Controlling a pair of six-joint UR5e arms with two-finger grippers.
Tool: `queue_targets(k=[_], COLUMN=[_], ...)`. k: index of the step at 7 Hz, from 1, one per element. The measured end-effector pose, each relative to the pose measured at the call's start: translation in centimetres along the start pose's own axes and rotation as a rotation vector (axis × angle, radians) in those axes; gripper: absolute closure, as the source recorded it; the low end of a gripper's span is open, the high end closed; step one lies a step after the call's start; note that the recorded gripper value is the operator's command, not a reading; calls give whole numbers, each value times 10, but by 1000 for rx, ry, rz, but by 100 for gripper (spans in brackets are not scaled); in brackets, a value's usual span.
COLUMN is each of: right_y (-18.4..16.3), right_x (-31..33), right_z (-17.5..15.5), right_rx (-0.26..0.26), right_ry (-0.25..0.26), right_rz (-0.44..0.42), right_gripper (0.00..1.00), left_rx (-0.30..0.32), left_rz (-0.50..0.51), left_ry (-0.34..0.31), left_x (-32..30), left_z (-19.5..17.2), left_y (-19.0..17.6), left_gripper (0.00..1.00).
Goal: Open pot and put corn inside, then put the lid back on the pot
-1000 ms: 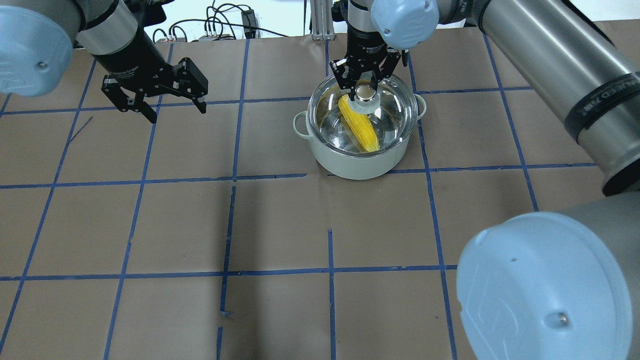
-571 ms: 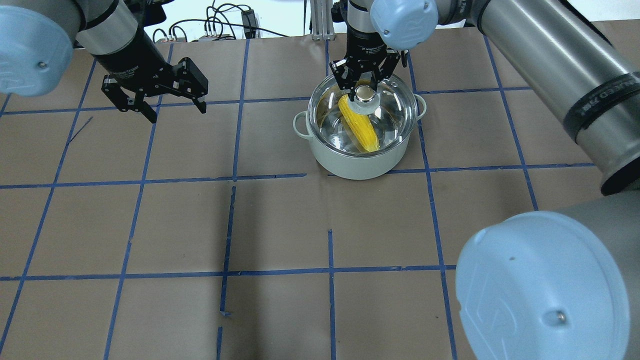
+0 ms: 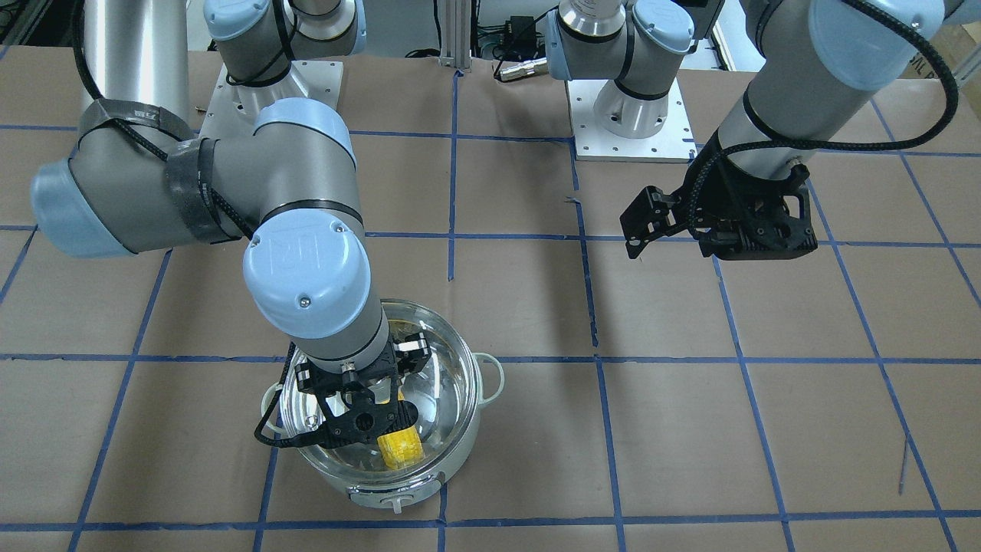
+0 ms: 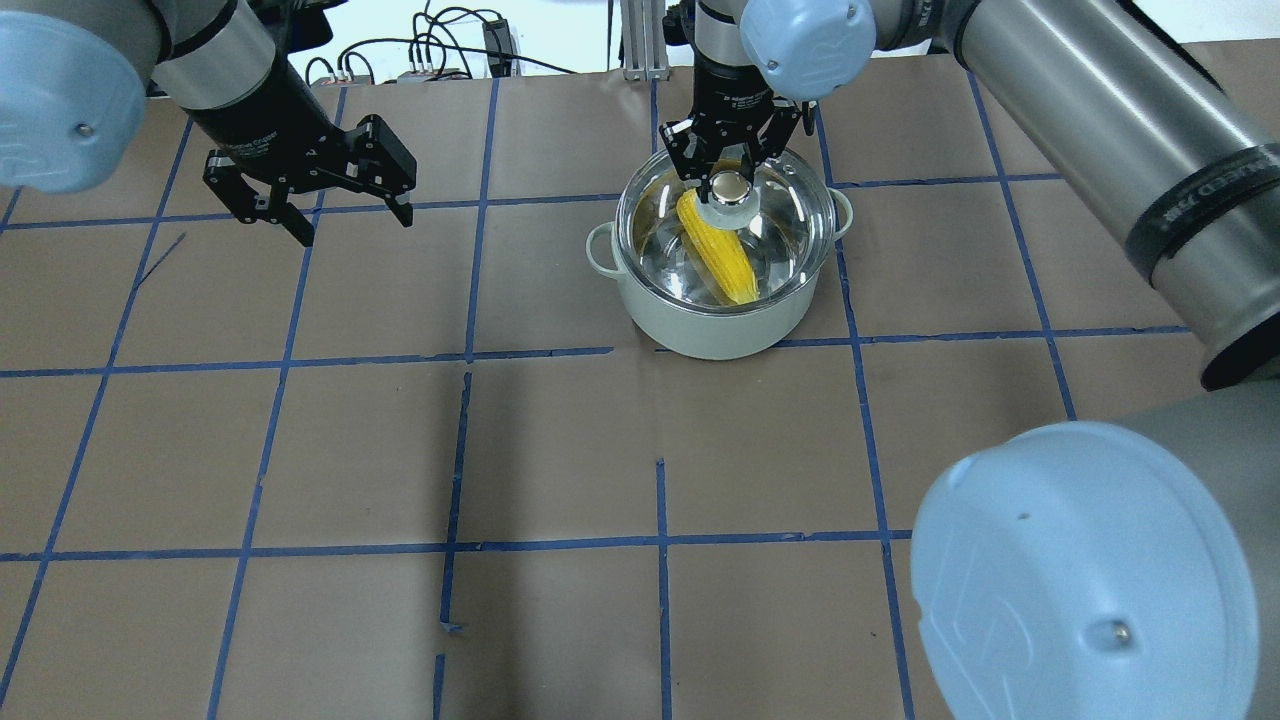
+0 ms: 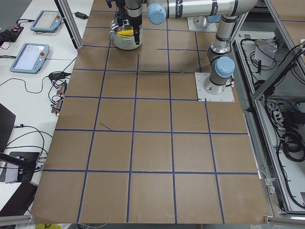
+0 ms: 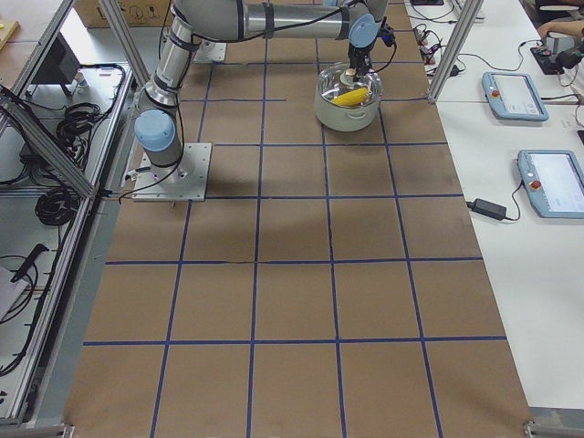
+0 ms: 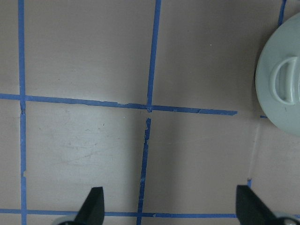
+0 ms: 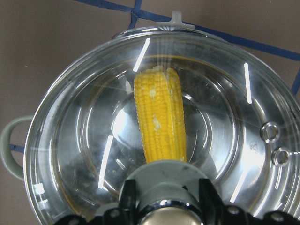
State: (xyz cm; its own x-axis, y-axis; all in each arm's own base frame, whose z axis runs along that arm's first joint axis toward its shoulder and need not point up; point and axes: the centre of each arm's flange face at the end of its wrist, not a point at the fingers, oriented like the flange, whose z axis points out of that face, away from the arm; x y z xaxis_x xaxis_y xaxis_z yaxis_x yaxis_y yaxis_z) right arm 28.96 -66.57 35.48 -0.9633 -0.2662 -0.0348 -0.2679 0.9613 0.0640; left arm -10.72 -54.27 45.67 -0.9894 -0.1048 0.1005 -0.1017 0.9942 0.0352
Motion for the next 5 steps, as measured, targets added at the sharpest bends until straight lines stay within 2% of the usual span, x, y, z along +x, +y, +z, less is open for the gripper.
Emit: queue_targets(k=[2, 3, 4, 5], right_y=[0, 0, 0, 0], right_x=[0, -1, -1, -2], right_z=[0, 0, 1, 2], right_rx=[2, 1, 0, -2], right_ry=[-2, -2, -2, -5], right_rz=[1, 0, -1, -3], right_gripper=[92, 81, 35, 20], left_rx=[0, 0, 0, 0], left_rz=[0, 0, 0, 0], left_ry=[-1, -1, -1, -1], left_x=[0, 0, 0, 0], left_z=[0, 0, 0, 0], left_y=[0, 0, 0, 0], left_gripper=[0, 0, 0, 0])
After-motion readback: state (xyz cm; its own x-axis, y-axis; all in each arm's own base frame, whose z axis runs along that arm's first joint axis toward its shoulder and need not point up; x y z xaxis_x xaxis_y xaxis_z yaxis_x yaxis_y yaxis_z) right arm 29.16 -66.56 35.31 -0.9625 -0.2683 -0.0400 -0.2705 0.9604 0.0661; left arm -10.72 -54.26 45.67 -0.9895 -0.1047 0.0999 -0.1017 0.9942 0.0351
